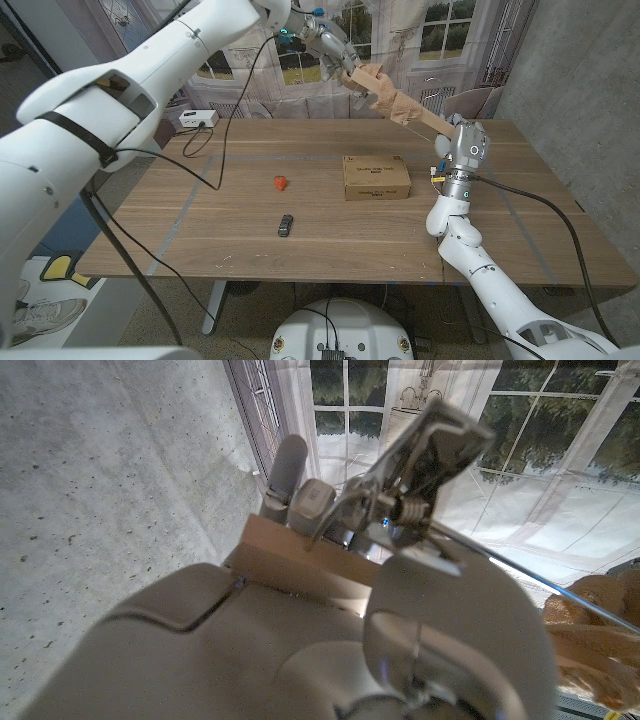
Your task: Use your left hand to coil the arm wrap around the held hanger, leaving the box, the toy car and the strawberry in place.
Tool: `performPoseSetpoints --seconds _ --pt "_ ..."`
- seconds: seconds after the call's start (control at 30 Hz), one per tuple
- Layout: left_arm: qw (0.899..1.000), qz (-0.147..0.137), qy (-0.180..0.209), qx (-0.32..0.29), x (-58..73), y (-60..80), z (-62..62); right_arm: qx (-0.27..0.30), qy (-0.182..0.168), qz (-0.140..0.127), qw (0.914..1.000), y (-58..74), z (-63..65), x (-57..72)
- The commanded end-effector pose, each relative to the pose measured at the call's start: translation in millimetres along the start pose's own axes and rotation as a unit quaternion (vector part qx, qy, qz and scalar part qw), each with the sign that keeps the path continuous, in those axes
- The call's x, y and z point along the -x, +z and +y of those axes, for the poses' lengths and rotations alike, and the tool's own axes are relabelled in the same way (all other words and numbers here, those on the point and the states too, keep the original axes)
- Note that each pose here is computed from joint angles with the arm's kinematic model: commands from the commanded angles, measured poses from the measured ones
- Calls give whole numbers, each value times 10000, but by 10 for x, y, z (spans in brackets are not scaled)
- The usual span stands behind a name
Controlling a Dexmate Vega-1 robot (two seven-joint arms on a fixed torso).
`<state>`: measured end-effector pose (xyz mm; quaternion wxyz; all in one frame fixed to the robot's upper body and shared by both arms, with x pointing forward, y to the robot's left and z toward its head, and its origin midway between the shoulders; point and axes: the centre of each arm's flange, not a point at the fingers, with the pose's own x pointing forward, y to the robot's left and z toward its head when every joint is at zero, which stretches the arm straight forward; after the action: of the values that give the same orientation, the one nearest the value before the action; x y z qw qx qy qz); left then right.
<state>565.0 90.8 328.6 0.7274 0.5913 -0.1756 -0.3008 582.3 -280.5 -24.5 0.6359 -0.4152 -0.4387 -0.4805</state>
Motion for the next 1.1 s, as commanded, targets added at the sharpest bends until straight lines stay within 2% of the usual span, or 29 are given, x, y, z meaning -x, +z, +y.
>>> performPoseSetpoints --seconds 0.03,0.37,0.53,0.8,1.0,1.1 --pt "9986 208 -182 -450 3 118 -183 -168 -59 156 9997 -2 -15 -37" --pt "9941 186 -620 -874 -53 324 -347 -182 -78 168 9997 12 -22 -43" --pt "9907 297 -744 -1096 -35 408 -416 -188 -89 135 9997 35 -18 -64" --pt "9911 327 -755 -1046 49 381 -432 -206 -89 83 9997 75 0 -93" --pt "9898 333 -971 -989 73 346 -461 -211 -82 42 9997 103 4 -110" --pt "9895 313 -1049 -943 88 332 -481 -103 -70 -98 9999 140 2 -113"
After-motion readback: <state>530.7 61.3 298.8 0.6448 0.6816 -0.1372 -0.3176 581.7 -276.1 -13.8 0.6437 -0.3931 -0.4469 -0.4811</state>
